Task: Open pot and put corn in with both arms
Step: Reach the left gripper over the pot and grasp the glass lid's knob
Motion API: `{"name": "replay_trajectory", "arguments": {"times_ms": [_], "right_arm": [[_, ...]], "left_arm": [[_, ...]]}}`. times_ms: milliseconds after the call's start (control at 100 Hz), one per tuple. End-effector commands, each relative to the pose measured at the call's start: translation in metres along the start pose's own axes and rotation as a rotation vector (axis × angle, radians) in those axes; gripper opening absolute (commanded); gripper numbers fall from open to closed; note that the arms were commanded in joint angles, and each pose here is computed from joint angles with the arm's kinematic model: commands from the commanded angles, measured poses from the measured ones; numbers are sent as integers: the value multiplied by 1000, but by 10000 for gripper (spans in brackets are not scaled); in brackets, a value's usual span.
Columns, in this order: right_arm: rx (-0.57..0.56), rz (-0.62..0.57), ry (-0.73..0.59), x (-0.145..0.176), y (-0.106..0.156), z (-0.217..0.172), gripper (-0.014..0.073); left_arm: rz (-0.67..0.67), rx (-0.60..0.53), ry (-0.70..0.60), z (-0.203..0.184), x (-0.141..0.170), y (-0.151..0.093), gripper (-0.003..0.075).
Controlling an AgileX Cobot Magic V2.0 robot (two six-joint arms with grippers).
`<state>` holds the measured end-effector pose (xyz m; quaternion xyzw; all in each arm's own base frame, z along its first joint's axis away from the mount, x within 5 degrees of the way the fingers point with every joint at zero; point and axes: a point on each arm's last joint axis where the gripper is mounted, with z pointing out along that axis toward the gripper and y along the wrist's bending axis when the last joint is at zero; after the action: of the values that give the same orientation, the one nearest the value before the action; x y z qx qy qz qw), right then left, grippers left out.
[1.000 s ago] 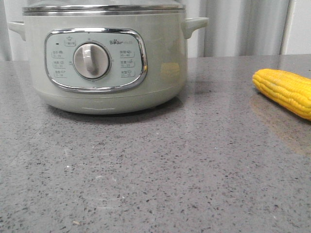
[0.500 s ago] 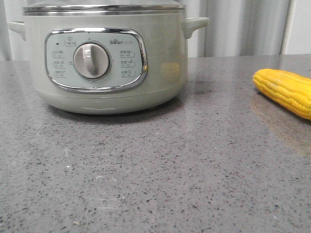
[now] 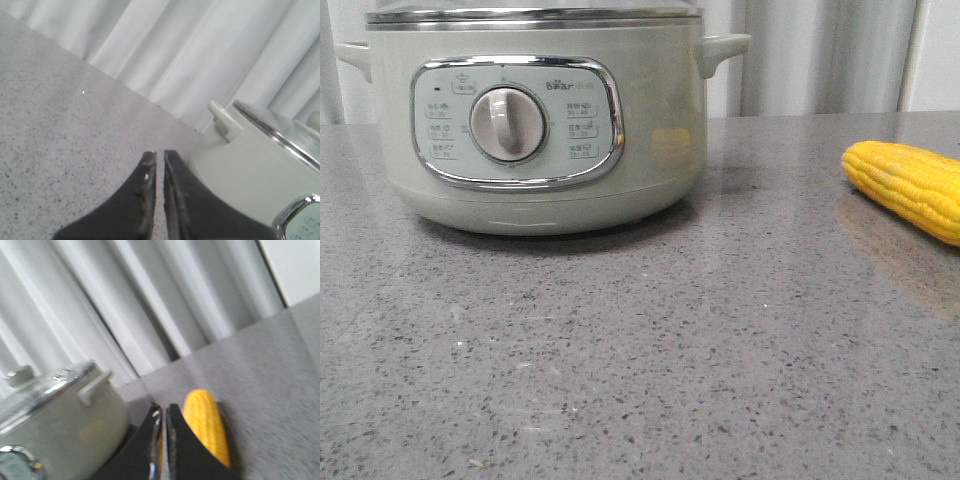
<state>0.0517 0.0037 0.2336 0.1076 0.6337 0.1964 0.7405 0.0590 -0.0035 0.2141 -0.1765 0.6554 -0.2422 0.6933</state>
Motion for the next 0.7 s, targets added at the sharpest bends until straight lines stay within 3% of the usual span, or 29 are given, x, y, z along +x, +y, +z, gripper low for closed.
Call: {"name": "replay_trajectory", "arguments": {"times_ms": [0, 150, 270, 340, 460, 510, 600, 690], "right_arm": [[-51, -48, -63, -29, 15, -4, -74], [-102, -264, 87, -47, 34, 4, -74], [-97, -365, 197, -63, 43, 21, -34], [-94, -394, 234, -74, 48, 33, 42], [-98, -408, 272, -92, 58, 51, 262], [-102, -410, 282, -99, 62, 57, 344], [-105, -410, 287, -109, 67, 67, 442], [-103, -415, 284, -114, 69, 73, 459]], "left_arm": [[47, 14, -70, 0, -18, -10, -20], [317, 71, 16, 6, -44, -38, -20], [466, 73, 71, 20, -69, -58, 2], [504, 74, 79, 32, -84, -69, 97], [510, 71, 88, 54, -106, -84, 360], [514, 64, 109, 66, -110, -87, 425], [579, 83, 143, 83, -113, -94, 450], [626, 140, 184, 102, -111, -106, 450]]}}
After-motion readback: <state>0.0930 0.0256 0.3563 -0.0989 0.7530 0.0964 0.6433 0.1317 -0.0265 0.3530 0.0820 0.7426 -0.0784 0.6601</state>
